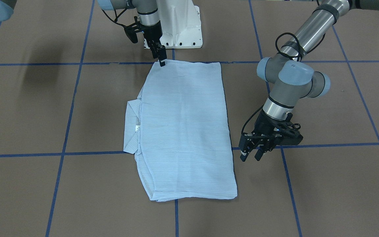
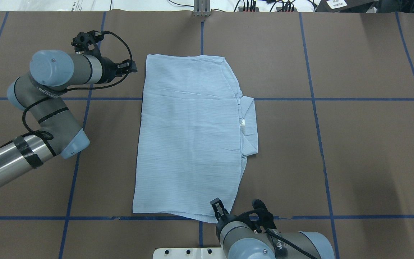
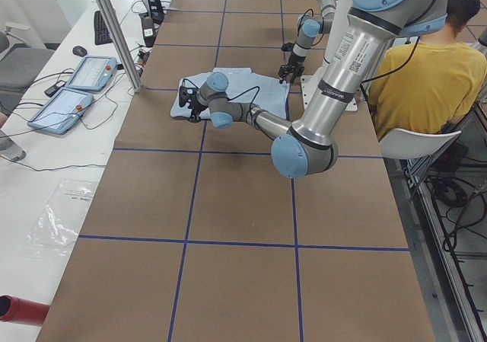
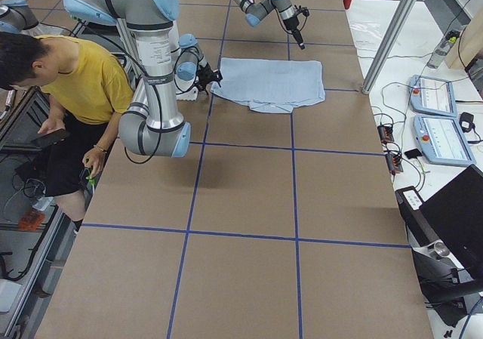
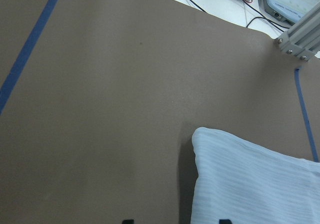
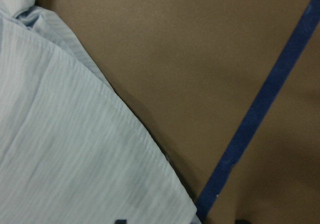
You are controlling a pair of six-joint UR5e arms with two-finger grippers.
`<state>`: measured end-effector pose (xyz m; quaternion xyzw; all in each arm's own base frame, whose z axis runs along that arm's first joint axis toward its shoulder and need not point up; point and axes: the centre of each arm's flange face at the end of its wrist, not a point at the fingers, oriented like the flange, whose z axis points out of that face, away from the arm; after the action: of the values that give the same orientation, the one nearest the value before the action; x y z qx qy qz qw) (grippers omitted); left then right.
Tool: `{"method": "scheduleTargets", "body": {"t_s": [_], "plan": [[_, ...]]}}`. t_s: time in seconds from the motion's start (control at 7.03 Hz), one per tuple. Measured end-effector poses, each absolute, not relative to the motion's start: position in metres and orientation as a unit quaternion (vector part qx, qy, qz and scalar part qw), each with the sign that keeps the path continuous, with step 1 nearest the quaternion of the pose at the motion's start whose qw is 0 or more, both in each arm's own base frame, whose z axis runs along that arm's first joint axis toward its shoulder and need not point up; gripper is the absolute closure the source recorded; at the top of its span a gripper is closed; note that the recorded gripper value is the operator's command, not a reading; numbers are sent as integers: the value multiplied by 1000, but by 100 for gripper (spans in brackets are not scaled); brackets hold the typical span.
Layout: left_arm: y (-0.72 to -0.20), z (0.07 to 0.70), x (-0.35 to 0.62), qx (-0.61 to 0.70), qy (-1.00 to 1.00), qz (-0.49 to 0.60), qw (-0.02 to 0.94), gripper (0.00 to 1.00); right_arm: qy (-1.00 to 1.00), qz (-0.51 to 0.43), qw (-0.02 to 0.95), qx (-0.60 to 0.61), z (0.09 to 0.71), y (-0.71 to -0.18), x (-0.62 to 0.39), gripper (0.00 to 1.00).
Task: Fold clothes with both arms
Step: 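Lower the right gripper onto the near corner of the shirt and grasp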
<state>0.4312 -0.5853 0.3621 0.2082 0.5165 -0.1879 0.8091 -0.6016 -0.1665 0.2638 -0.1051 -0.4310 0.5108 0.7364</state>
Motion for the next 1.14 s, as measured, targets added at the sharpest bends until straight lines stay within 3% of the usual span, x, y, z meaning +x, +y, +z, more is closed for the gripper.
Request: {"method": "scheduleTargets", "body": {"t_s": [0.28, 0.57, 0.71, 1.14], "plan": [[-585, 361, 431, 208, 517, -188, 809, 35, -431, 511, 737, -106, 264, -166, -602, 54], [-585, 360, 431, 208, 518, -189, 808, 35, -430, 513, 735, -107, 264, -166, -602, 94], [-585, 360, 431, 208, 518, -189, 808, 35, -431, 514, 733, -108, 263, -167, -603, 100], [-584, 359, 430, 209, 519, -189, 807, 35, -438, 517, 727, -110, 257, -174, -601, 100]]}}
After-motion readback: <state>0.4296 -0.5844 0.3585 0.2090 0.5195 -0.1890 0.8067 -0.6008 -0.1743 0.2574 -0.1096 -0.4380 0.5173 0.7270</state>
